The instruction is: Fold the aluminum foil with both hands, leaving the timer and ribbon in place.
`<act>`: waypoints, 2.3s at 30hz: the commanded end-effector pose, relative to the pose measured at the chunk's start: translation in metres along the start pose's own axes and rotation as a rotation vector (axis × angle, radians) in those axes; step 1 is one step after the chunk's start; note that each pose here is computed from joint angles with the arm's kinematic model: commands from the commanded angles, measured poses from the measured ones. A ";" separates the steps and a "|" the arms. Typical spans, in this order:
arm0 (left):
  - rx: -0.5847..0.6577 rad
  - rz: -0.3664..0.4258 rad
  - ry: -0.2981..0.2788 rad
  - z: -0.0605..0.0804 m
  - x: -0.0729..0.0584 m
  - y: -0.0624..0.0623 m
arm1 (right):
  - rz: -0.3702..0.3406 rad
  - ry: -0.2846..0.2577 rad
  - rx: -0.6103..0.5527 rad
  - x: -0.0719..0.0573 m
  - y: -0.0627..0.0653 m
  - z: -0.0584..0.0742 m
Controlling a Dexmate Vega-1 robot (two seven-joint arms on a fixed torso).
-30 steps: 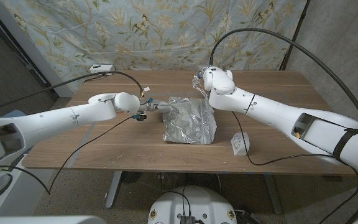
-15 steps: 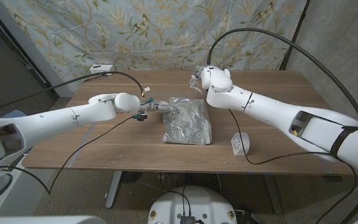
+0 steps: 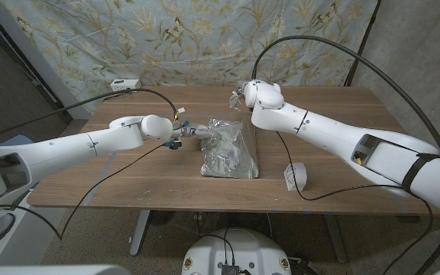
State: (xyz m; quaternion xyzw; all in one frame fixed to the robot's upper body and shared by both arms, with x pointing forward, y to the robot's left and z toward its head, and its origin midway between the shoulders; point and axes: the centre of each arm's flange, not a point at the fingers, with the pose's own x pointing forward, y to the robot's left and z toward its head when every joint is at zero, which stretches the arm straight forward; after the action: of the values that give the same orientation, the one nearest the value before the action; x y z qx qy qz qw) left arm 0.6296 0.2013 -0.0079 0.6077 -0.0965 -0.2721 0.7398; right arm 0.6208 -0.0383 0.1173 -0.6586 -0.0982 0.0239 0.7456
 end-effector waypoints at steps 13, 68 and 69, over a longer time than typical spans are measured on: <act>0.003 0.042 0.006 0.006 -0.013 0.009 | 0.072 -0.015 0.109 0.011 0.015 -0.005; 0.012 0.109 -0.023 0.017 -0.032 0.013 | 0.145 -0.167 0.329 0.006 0.020 0.003; 0.012 0.109 -0.023 0.017 -0.032 0.013 | 0.145 -0.167 0.330 0.006 0.020 0.003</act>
State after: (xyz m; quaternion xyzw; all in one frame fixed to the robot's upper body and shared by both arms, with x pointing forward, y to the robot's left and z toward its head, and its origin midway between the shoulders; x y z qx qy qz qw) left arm 0.6133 0.1991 0.0064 0.6075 -0.1208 -0.2460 0.7455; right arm 0.6267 -0.0365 0.1083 -0.5573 -0.1025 0.1246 0.8145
